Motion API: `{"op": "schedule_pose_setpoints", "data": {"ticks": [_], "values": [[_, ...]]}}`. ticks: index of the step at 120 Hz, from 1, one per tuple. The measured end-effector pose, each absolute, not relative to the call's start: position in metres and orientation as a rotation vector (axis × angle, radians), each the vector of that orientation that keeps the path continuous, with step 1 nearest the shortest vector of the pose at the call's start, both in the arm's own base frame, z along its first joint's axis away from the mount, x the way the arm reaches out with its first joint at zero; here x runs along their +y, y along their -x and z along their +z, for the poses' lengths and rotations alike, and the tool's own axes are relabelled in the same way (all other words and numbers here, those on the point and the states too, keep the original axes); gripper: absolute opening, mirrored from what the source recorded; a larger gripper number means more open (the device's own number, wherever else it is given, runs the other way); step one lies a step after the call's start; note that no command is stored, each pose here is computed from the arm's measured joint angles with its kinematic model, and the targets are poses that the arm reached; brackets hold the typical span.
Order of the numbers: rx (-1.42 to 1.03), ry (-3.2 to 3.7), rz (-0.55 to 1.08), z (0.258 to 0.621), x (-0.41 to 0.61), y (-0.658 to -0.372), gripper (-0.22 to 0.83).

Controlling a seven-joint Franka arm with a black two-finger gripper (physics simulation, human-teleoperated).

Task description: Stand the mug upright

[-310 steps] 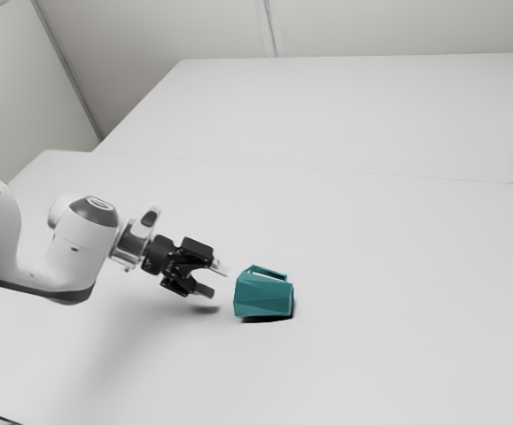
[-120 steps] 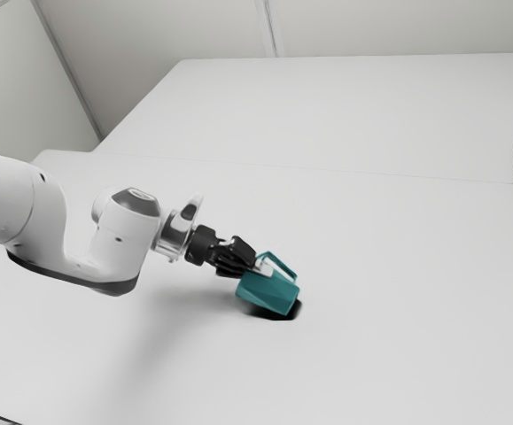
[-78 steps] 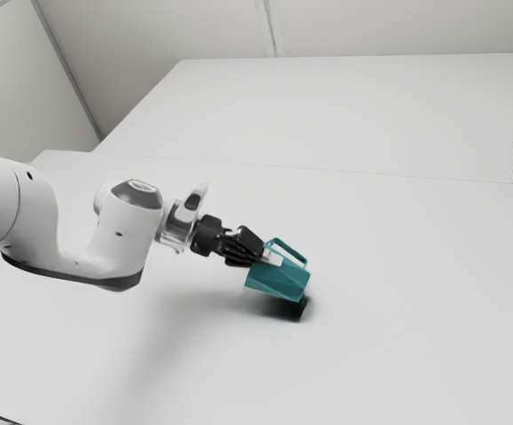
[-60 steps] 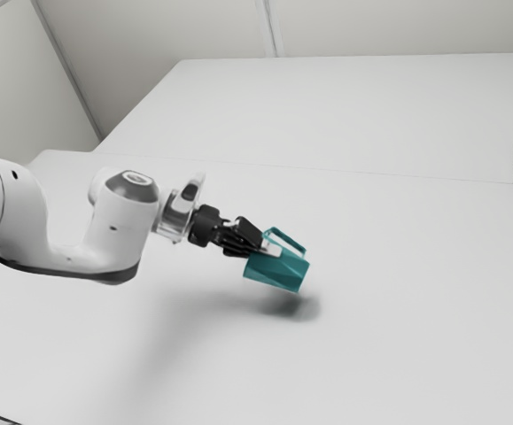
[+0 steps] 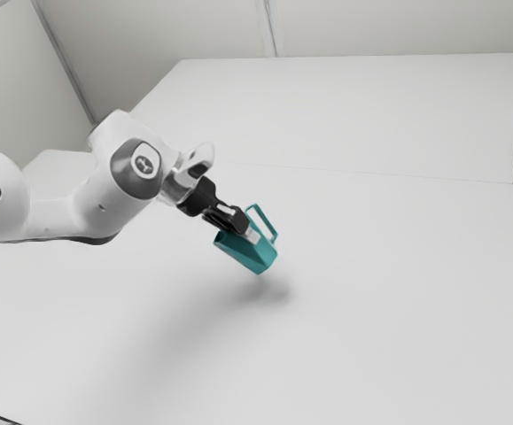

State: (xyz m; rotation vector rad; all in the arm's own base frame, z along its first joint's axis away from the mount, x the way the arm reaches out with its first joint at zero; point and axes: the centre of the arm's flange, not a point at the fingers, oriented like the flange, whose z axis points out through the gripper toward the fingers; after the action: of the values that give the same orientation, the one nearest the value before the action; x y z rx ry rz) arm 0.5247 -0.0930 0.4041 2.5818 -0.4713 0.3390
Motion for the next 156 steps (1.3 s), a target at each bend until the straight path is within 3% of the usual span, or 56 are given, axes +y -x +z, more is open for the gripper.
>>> {"op": "schedule_pose_setpoints", "data": {"ticks": [31,68,156], "values": [[-0.617,-2.821,0.347,0.423,-0.089,-0.554,-0.16],[-0.577,-2.976,0.29,0.409,-0.089,-0.566,-0.15],[-0.284,-3.119,0.156,0.389,-0.065,-0.556,-0.14]]}}
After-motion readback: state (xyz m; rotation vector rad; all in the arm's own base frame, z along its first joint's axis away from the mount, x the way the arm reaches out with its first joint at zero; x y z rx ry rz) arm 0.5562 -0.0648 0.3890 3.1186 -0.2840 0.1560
